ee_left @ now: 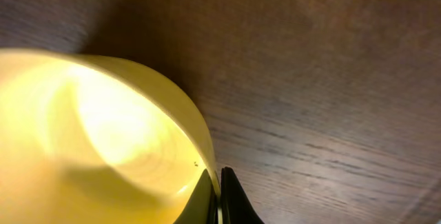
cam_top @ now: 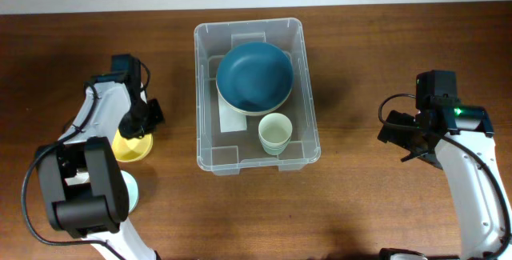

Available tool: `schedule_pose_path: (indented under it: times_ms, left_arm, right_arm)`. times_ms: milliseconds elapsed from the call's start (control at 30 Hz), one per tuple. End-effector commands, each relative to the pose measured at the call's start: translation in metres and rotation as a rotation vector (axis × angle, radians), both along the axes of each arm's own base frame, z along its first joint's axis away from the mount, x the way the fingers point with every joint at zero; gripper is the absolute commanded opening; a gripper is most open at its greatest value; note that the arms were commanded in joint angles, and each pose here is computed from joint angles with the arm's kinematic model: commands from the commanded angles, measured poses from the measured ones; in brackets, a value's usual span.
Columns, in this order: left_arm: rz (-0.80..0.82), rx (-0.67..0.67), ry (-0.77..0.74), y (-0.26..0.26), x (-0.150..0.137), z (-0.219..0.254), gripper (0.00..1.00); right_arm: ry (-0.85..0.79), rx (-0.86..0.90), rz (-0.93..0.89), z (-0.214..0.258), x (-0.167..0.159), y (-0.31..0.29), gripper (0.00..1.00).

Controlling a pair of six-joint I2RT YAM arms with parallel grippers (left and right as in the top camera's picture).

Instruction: Pack container

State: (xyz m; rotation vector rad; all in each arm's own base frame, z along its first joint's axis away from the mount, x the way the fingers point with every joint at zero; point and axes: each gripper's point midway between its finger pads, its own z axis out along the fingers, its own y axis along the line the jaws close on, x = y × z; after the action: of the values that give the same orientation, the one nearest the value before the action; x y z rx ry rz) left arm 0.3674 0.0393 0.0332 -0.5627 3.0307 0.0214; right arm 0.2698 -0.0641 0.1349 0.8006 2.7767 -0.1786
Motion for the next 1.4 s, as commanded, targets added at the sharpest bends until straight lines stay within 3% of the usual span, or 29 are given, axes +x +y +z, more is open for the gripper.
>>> schedule_pose_path:
  times_ms: [0,200,433,667,900,1067,1133,1200,1367]
  left_arm:
    - [-0.047,-0.017,-0.071,-0.005,0.026,0.026,0.01]
    - [-0.162,-0.01,-0.185,-0.049,0.048,0.128,0.01]
    - [-0.381,-0.038,-0.36,-0.141,0.039,0.208,0.01]
    - [-0.63,-0.082,-0.278,-0.24,-0.021,0.202,0.01]
    - [-0.639,-0.069,-0.111,-0.252,-0.059,0.159,0.01]
    - [-0.646,-0.13,-0.008,-0.257,-0.078,0.119,0.01]
    - [-0.648,-0.128,0.012,-0.256,-0.082,0.106,0.13]
    - [-0.649,-0.126,0.015,-0.256,-0.083,0.103,0.32]
    - [-0.651,-0.077,-0.035,-0.249,-0.071,0.116,0.49]
  right_arm:
    - [-0.006,-0.002,0.006,0.002,-0.001,0.0,0.99]
    - [-0.006,-0.003,0.006,0.002,-0.001,-0.001,0.99]
    - [-0.005,-0.01,0.004,0.002,-0.001,-0.002,0.99]
    - [-0.006,-0.01,0.004,0.002,-0.001,-0.002,0.99]
    - [-0.005,-0.009,0.004,0.002,-0.001,-0.002,0.99]
    - [-0.005,-0.009,0.004,0.002,-0.001,-0.002,0.99]
    - [-0.005,-0.009,0.004,0.002,-0.001,-0.002,0.99]
    - [-0.005,-0.009,0.004,0.002,-0.001,-0.002,0.99]
    - [-0.005,-0.009,0.004,0.002,-0.001,-0.002,0.99]
